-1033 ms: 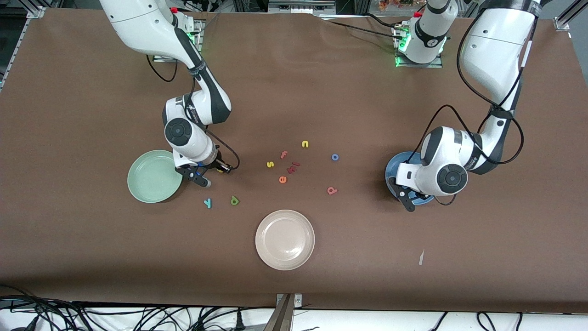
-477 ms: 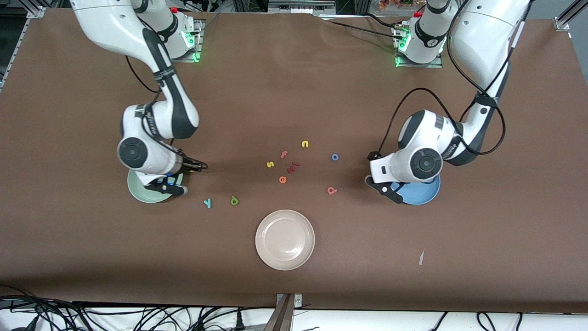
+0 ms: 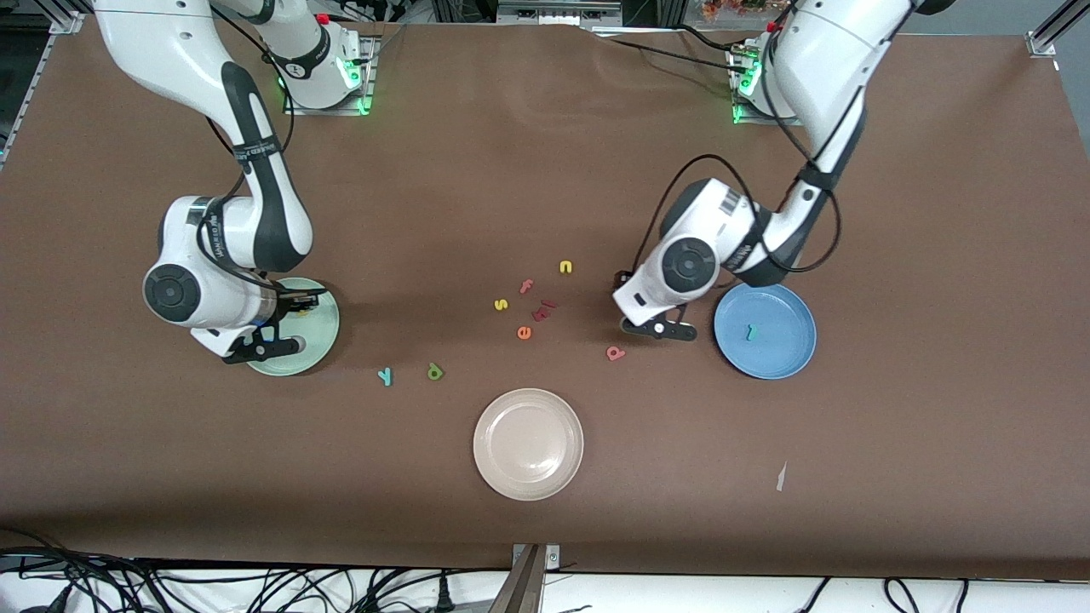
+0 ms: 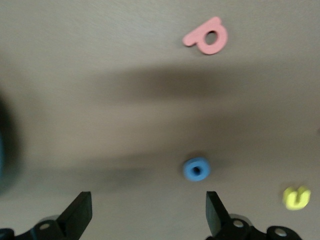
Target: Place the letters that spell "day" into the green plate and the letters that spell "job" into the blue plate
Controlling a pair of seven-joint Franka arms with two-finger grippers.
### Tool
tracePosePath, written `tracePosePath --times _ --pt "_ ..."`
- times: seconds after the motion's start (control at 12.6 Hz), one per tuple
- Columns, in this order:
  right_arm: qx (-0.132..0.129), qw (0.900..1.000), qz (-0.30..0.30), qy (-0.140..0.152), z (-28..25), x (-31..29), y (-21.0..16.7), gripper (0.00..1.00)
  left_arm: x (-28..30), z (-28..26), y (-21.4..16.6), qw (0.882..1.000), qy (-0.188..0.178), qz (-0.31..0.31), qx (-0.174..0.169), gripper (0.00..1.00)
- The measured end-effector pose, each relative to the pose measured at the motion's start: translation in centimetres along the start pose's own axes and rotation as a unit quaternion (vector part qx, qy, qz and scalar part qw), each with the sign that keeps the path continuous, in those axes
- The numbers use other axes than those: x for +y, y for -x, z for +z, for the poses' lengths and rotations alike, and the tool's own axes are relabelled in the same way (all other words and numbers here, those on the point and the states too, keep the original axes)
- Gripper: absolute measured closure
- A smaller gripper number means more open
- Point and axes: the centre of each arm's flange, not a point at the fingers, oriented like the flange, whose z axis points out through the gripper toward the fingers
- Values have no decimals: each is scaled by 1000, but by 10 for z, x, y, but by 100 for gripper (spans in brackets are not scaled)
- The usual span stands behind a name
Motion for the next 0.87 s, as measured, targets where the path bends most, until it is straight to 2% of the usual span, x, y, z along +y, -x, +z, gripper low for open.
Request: tracePosePath --times 0.16,0.24,0.32,0.4,0.48,0.56,0.64,0.87 --pt "0 1000 -14 1 0 2 0 56 19 21 9 999 -1 -45 4 0" --pt "1 1000 -16 1 -1 0 0 45 23 27 11 998 -2 -59 8 7" --pt "3 1000 -21 1 -3 -5 -2 34 25 28 11 997 1 -71 15 7" --pt "8 1000 -26 2 -7 -10 -4 23 21 29 8 997 6 -81 21 15" --pt "13 999 -31 3 -12 -17 -8 12 17 29 5 996 11 -88 28 15" --pt "19 999 -40 3 -17 -26 -11 1 13 31 2 995 17 -91 35 23" --pt "25 998 -50 3 -22 -38 -15 0 11 35 2 995 22 -93 41 27" --pt "39 996 -79 5 -28 -72 -32 0 10 46 6 991 32 -115 51 25"
